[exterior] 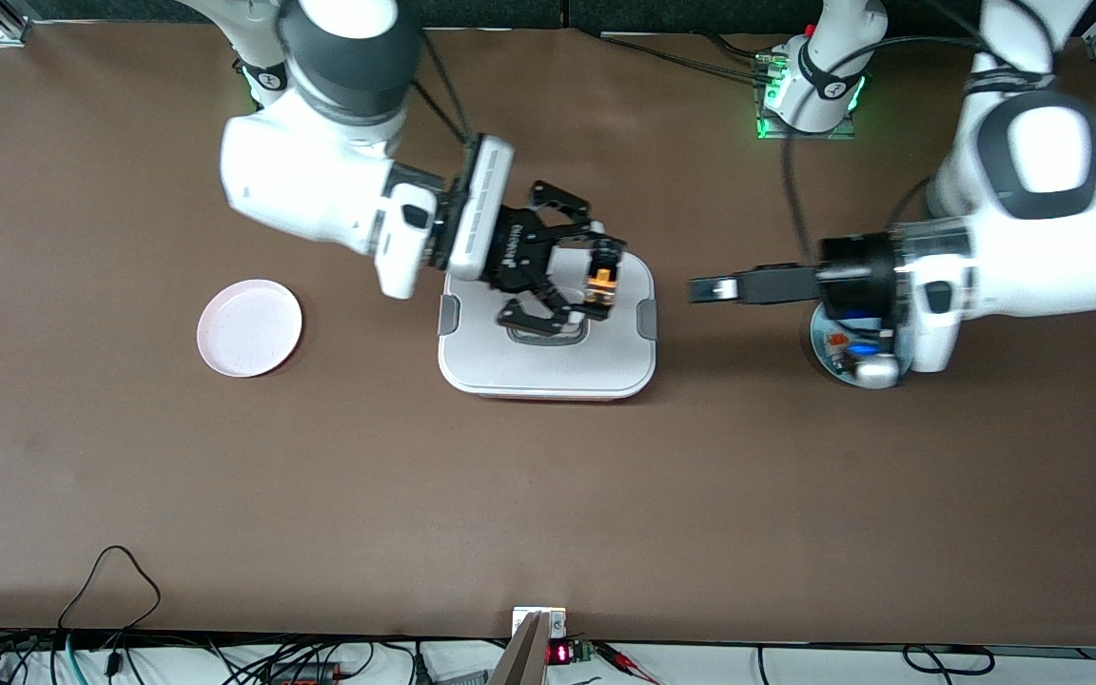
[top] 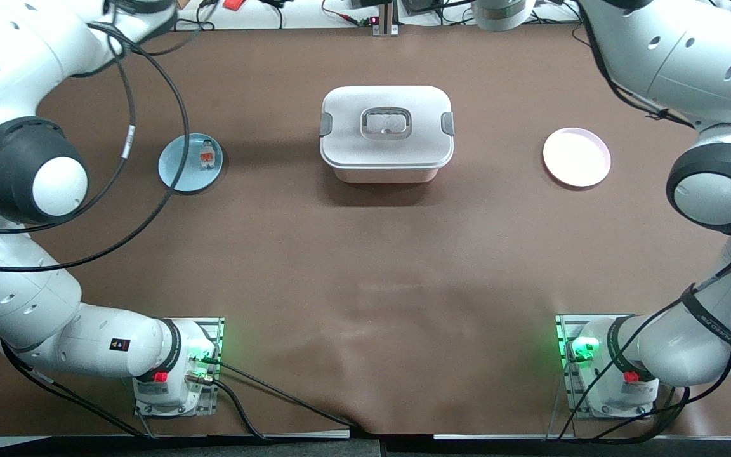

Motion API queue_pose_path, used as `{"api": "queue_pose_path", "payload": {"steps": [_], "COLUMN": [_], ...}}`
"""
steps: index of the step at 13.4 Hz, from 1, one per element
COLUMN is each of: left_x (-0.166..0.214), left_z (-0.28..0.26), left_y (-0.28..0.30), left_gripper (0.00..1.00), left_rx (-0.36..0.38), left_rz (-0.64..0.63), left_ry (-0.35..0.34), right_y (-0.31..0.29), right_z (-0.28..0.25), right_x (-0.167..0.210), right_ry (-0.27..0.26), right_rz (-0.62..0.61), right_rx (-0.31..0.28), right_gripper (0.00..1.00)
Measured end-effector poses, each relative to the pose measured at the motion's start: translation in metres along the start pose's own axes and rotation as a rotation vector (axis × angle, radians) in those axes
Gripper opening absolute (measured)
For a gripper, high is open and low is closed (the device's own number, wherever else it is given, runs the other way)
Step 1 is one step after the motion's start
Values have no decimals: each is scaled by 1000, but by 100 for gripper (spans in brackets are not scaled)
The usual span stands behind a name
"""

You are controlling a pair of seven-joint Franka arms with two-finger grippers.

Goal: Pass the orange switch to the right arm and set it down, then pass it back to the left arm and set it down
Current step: 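Hold the switch above the box while the left gripper grasps it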

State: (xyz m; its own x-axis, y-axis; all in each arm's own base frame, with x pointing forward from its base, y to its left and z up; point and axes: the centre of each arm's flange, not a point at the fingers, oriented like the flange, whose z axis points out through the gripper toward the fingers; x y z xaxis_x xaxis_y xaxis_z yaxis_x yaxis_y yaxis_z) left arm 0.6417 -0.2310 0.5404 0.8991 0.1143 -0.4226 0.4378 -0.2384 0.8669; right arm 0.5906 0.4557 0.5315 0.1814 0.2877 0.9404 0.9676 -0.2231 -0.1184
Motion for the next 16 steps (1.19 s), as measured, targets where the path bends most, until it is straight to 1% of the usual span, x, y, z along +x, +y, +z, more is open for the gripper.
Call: {"api": "queue_pose_path", "payload": {"steps": [2, 6, 10, 11, 12, 14, 15, 16], "left_x": [0, -3, -11, -12, -13, -14, -15, -15], "left_z": [16, 26, 42, 45, 47, 50, 50, 50], "left_y": [-1, -1, 0, -1, -3, -6, -6, -7], "left_gripper": [100, 100, 97, 93, 92, 72, 72, 64], "left_rx": [-21, -18, -9, -6, -3, 3, 5, 7], "left_rz": [-13, -7, 7, 13, 22, 38, 41, 43], "left_ry": [5, 0, -25, -30, -35, -55, -67, -74], "right_y": [-5, -4, -4, -4, -4, -4, -4, -4], "right_z": [9, 12, 12, 12, 12, 12, 12, 12], "right_x": [-2, -4, -4, -4, -4, -4, -4, -4], "right_ry": [5, 5, 5, 5, 5, 5, 5, 5], "right_rz": [7, 9, 9, 9, 9, 9, 9, 9], "right_rx": [10, 12, 12, 12, 12, 12, 12, 11], "right_gripper": [73, 73, 73, 73, 73, 73, 73, 73]}}
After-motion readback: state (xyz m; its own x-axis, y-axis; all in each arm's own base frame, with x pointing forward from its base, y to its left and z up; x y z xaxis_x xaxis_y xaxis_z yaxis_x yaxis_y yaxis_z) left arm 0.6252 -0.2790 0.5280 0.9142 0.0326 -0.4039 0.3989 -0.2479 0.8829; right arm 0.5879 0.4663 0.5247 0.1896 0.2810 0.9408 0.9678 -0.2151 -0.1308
